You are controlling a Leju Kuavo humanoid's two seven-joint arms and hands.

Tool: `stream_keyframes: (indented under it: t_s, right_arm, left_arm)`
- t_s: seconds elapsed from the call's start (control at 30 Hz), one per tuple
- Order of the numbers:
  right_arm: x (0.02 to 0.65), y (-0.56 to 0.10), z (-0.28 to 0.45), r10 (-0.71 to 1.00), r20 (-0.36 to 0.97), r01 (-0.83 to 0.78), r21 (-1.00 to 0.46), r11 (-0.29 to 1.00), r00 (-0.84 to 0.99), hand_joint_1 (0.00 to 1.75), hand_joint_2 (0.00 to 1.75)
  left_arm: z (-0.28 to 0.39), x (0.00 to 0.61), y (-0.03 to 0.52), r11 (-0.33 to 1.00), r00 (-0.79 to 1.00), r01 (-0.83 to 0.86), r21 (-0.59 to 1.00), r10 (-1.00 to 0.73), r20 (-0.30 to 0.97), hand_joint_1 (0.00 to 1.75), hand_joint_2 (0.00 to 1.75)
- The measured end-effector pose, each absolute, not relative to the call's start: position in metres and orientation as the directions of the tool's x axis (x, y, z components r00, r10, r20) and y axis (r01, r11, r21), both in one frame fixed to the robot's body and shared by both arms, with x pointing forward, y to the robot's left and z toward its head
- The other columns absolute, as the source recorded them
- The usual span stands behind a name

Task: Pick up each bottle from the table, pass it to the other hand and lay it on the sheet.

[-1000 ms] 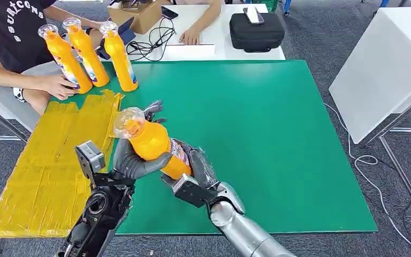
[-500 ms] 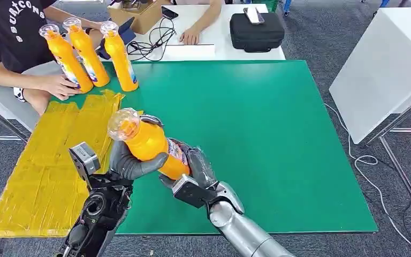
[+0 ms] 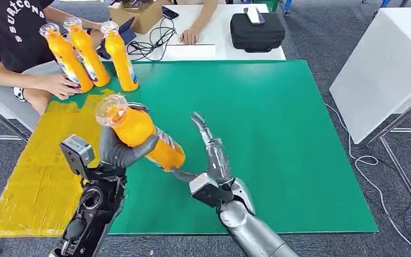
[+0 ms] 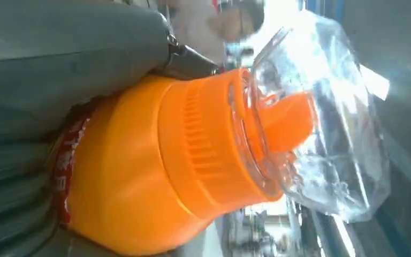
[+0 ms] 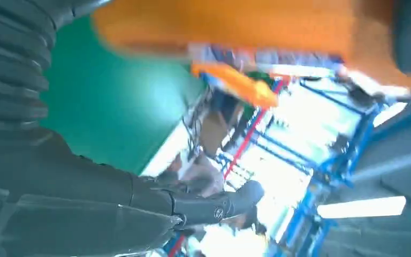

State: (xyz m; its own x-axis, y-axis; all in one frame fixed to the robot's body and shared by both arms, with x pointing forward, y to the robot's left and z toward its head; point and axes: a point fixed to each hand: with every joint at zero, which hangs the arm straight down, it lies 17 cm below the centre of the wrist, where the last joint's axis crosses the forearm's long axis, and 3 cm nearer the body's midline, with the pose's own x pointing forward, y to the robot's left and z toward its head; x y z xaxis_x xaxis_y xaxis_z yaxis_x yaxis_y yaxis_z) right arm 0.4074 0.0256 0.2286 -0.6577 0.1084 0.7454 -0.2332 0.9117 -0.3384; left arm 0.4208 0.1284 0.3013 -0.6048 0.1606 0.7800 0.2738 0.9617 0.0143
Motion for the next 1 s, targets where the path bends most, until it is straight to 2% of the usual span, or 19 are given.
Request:
stream_keyframes:
  t_s: [0.2, 0.4, 0.5, 0.6, 0.7, 0.83, 1.0]
  right_arm:
    - [0.392, -0.013, 0.224, 0.198, 0.707, -0.142, -0.391, 0.909, -0.679, 0.0, 1.75]
    - [0.38, -0.05, 0.218, 0.24, 0.701, -0.086, -0.395, 0.915, -0.671, 0.0, 1.75]
    - [0.374, -0.068, 0.216, 0.275, 0.697, -0.042, -0.402, 0.915, -0.662, 0.0, 1.75]
    - [0.362, -0.1, 0.206, 0.317, 0.709, 0.005, -0.405, 0.914, -0.63, 0.0, 1.75]
    - [0.35, -0.129, 0.203, 0.344, 0.717, 0.05, -0.397, 0.916, -0.607, 0.0, 1.75]
    - [0.343, -0.149, 0.21, 0.354, 0.715, 0.078, -0.389, 0.918, -0.603, 0.0, 1.75]
    - [0.341, -0.154, 0.216, 0.362, 0.704, 0.081, -0.399, 0.913, -0.611, 0.0, 1.75]
  left_arm:
    - [0.303, 0.432, 0.157, 0.987, -0.655, 0.113, 0.114, -0.012, 0.756, 1.75, 1.75]
    - [0.306, 0.439, 0.175, 0.988, -0.67, 0.034, 0.153, -0.091, 0.736, 1.75, 1.75]
    - [0.317, 0.441, 0.184, 0.958, -0.7, -0.12, 0.261, -0.268, 0.662, 1.75, 1.75]
    - [0.334, 0.446, 0.191, 0.825, -0.678, -0.338, 0.453, -0.547, 0.49, 1.75, 1.75]
    - [0.344, 0.46, 0.188, 0.653, -0.608, -0.451, 0.608, -0.724, 0.326, 1.75, 1.75]
    - [0.341, 0.497, 0.169, 0.44, -0.526, -0.47, 0.765, -0.836, 0.158, 1.75, 1.75]
    - [0.324, 0.534, 0.151, 0.253, -0.48, -0.425, 0.869, -0.877, 0.02, 1.75, 1.75]
